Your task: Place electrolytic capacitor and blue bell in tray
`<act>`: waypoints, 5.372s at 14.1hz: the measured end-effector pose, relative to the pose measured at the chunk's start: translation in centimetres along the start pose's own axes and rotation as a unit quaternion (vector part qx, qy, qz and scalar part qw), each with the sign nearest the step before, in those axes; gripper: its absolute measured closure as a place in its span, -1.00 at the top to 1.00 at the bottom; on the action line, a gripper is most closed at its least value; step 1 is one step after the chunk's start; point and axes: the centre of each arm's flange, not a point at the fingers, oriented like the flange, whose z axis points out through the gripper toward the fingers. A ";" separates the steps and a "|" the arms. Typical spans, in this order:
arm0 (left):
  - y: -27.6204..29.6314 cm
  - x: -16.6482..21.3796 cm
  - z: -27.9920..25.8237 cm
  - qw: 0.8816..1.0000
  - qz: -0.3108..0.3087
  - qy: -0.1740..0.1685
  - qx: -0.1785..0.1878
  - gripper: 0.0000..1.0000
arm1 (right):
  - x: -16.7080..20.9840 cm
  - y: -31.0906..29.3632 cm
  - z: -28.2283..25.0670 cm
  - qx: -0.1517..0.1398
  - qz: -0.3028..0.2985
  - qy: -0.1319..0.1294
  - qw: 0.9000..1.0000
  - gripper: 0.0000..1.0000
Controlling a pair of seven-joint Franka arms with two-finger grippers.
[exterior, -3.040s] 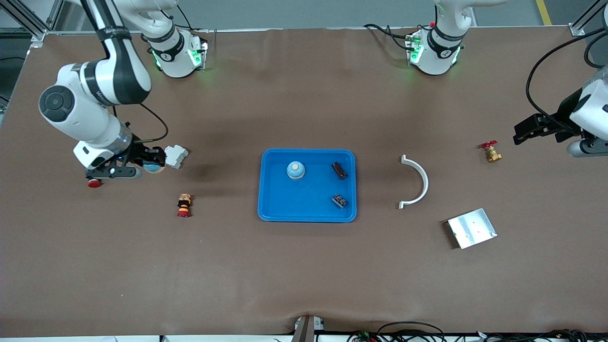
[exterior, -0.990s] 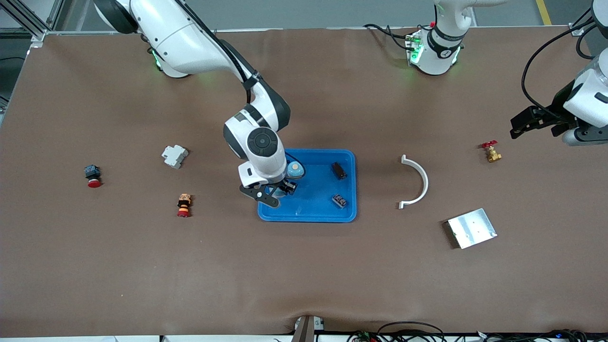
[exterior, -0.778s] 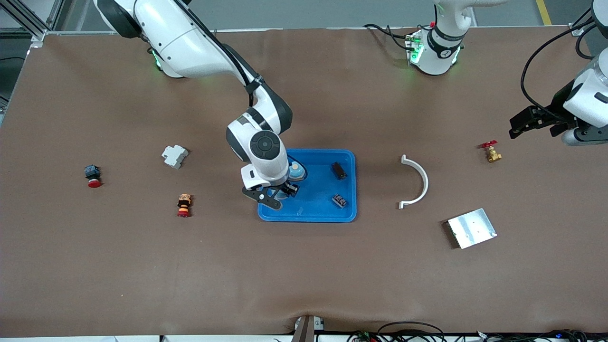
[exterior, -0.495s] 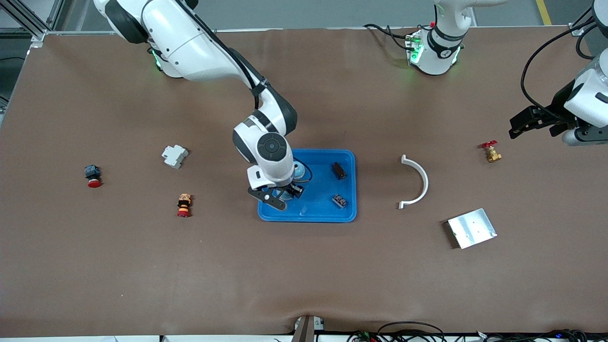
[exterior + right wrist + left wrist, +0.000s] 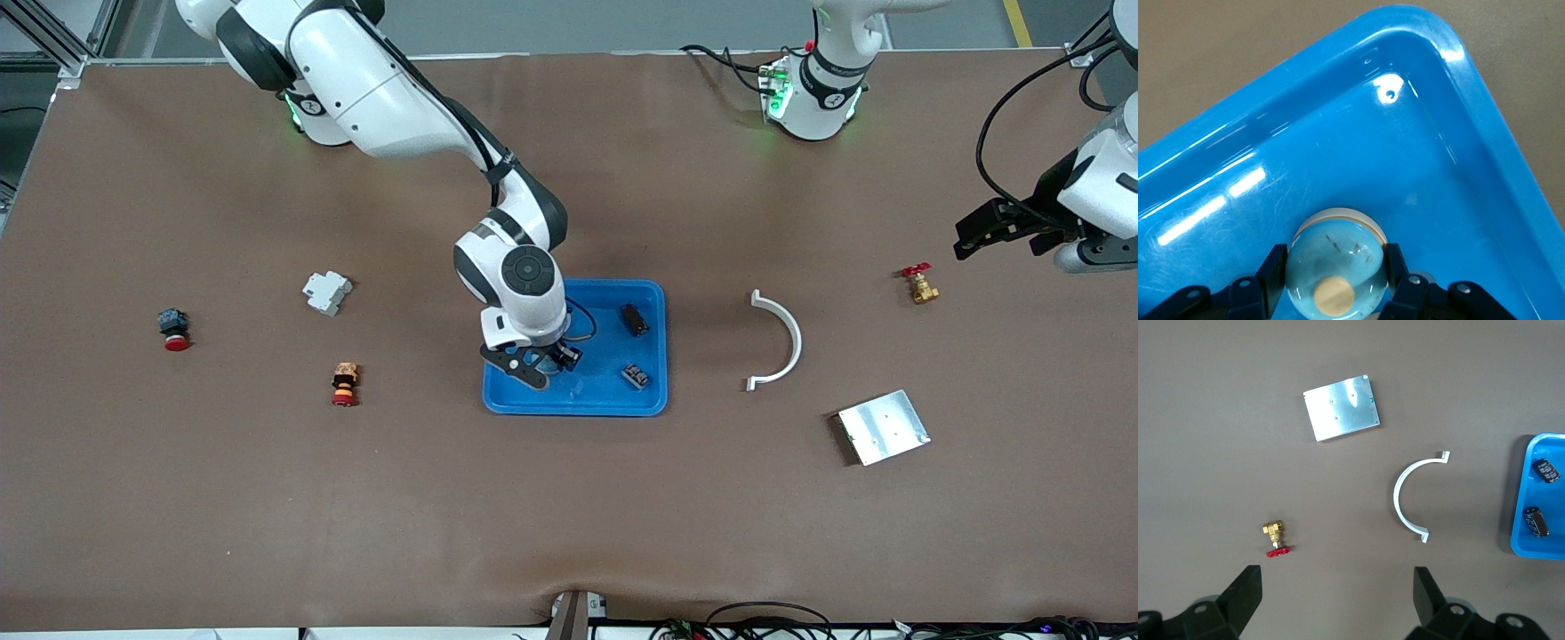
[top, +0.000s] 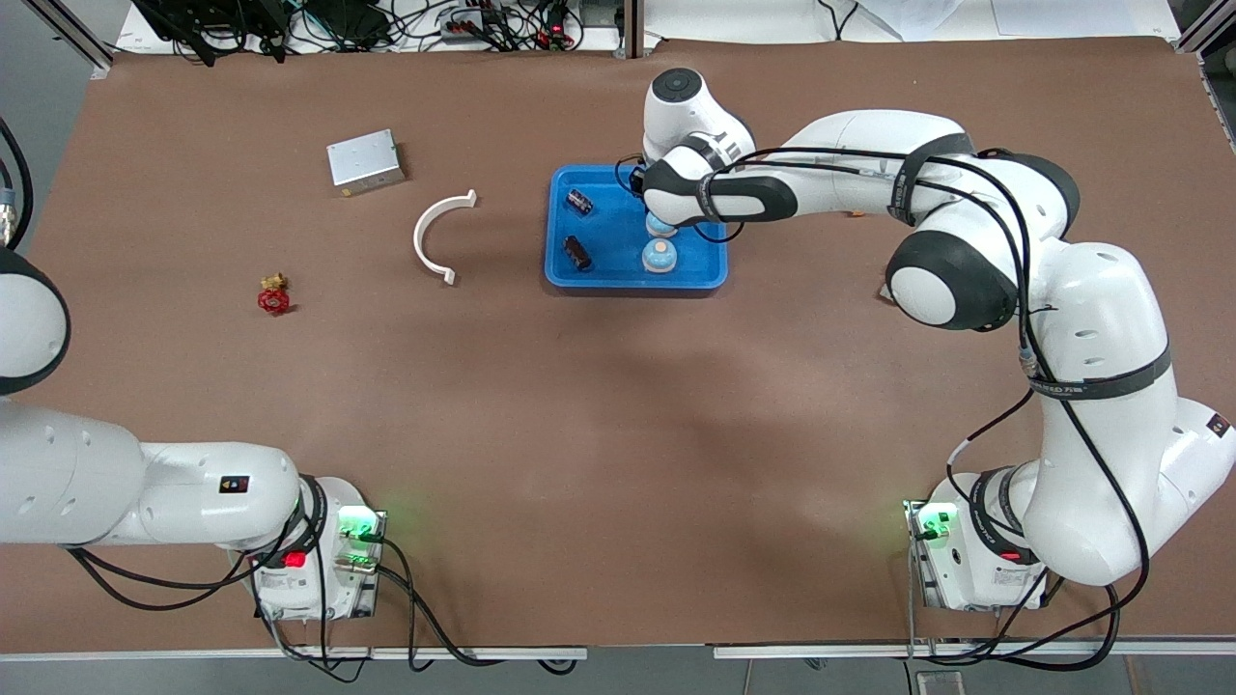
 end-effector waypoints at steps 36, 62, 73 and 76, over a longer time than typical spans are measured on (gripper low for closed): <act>-2.6 0.1 0.6 1.000 -0.027 -0.006 -0.010 1.00 | 0.9 -0.1 0.1 -0.006 -0.036 0.033 0.999 0.54; -2.5 0.2 0.8 1.000 -0.004 -0.004 -0.016 1.00 | 11.7 6.9 -20.2 -0.083 -0.152 -0.026 0.985 1.00; 0.3 -0.1 0.5 1.000 -0.006 -0.003 -0.015 1.00 | 27.0 22.8 -31.6 -0.072 -0.266 -0.037 0.961 1.00; 1.1 -0.9 -0.6 1.000 0.001 0.005 -0.014 1.00 | 28.5 25.7 -33.0 -0.075 -0.272 -0.047 0.958 1.00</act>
